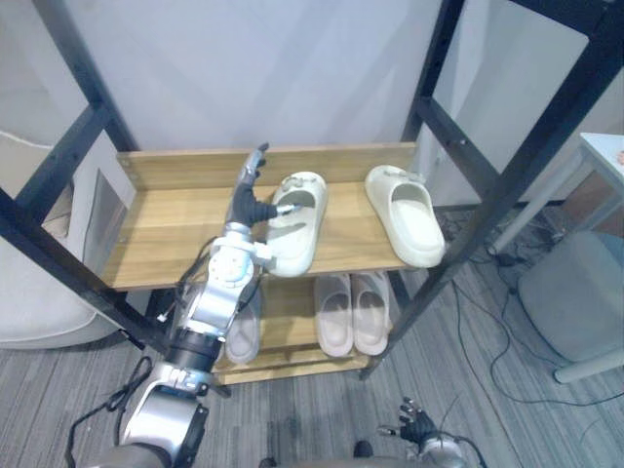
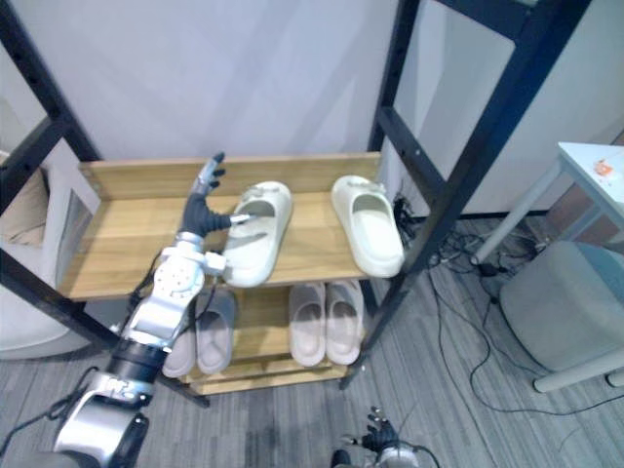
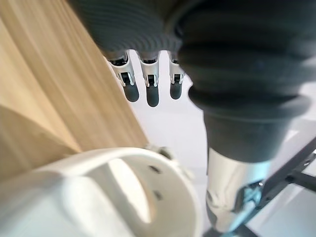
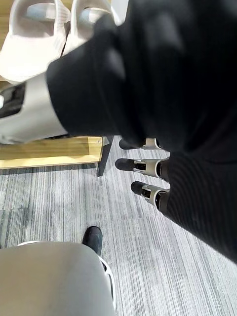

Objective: Organize the slippers on the shoe rack

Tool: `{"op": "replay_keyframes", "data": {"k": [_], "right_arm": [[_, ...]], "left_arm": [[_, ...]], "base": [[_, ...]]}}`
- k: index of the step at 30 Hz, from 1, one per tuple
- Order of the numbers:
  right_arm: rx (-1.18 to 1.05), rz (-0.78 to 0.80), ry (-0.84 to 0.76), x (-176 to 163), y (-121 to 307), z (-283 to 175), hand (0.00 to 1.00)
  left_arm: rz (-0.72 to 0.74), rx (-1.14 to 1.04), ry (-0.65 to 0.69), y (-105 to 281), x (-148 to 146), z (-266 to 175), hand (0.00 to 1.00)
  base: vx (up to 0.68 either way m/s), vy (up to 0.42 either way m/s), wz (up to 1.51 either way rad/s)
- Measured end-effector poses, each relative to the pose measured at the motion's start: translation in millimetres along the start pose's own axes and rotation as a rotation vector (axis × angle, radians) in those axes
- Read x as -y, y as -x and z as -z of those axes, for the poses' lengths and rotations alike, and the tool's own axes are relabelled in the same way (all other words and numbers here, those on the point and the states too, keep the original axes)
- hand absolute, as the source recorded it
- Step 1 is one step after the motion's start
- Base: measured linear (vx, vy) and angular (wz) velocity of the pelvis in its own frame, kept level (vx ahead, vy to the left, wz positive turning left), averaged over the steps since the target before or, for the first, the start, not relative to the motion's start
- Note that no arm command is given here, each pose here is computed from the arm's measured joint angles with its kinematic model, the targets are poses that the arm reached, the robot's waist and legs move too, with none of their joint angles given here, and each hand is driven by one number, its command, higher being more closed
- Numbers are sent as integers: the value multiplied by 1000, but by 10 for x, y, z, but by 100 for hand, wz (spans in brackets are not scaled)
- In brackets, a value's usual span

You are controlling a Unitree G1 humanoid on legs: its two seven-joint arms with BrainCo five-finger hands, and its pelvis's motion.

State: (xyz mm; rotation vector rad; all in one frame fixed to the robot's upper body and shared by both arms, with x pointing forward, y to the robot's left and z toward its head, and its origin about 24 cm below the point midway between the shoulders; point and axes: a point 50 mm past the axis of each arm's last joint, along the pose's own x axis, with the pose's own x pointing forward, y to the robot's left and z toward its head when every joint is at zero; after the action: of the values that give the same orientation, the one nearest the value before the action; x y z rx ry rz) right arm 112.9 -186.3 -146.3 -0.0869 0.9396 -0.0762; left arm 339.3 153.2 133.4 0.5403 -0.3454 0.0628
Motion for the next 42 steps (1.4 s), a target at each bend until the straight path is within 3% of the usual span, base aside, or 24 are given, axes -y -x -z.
{"op": "replay_keyframes", "data": {"k": [16,17,33,42], "right_arm": [[11,15,3,49,23,4,0],[11,17,2,52,24,7,0],[20,29,0,95,64,33,0],[-6,35,4,127,102,126,0]], "left_arm": [[-24,-36,-116,-170,-84,33,0],[-23,-36,-119,-173,-84,33,100],[15,-63,-354,-377,-277,86,100],[48,-75,-379,-394,-264,112,100]], "base": [[-20,-3,-6],[-47,-14,-7],[-29,-6,-8],[-26,-9,-1]]}}
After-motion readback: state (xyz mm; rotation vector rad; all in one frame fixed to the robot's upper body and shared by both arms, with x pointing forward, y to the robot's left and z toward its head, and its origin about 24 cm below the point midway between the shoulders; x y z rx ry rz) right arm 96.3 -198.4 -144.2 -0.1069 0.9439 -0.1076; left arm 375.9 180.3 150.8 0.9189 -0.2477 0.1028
